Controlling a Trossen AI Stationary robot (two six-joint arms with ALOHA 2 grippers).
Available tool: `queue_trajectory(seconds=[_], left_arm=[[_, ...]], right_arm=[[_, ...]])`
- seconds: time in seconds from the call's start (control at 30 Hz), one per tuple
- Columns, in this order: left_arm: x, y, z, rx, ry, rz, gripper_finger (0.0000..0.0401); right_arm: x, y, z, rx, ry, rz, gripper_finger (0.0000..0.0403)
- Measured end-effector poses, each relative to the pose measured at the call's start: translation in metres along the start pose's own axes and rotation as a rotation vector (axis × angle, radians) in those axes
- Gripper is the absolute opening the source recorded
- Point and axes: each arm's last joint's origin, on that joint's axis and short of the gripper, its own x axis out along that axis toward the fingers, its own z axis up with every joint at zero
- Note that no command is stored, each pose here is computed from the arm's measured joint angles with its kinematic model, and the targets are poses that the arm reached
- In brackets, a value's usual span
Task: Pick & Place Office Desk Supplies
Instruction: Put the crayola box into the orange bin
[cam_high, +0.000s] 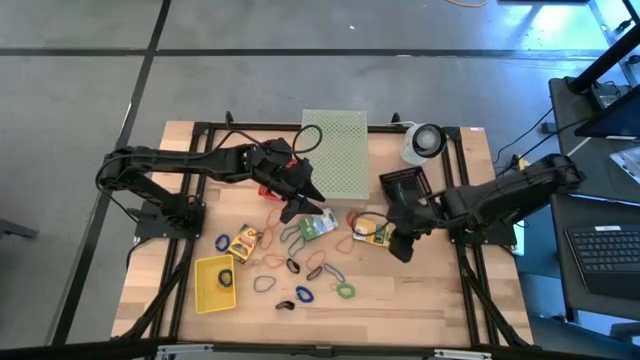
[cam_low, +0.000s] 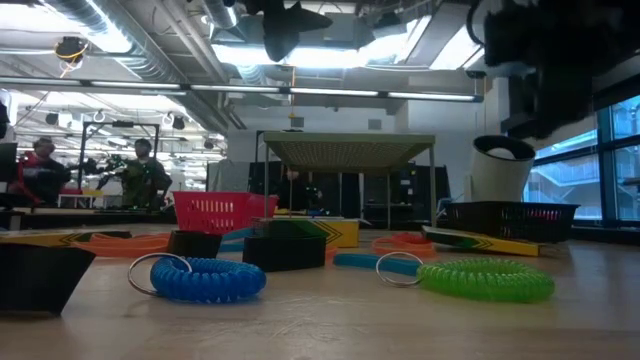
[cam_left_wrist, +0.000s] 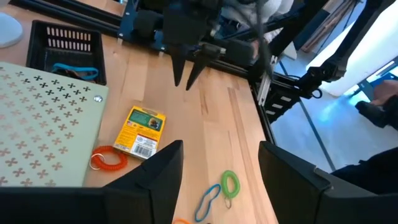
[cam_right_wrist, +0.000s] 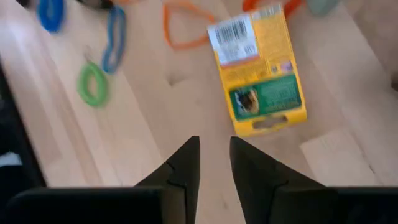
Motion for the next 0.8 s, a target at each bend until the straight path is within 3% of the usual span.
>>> queue_trajectory(seconds=[0.57, 0.8], left_arm=[[0.000, 0.001, -0.002, 0.004, 0.020, 0.013, 0.0207], [0.000, 0.001, -0.004, -0.001, 0.036, 0.020, 0.0207]], right_arm=[[0.067, 0.006, -0.016, -0.258, 0.172, -0.156, 0.0086], [0.077, 0.019, -0.008, -0.361, 0.141, -0.208, 0.0084]])
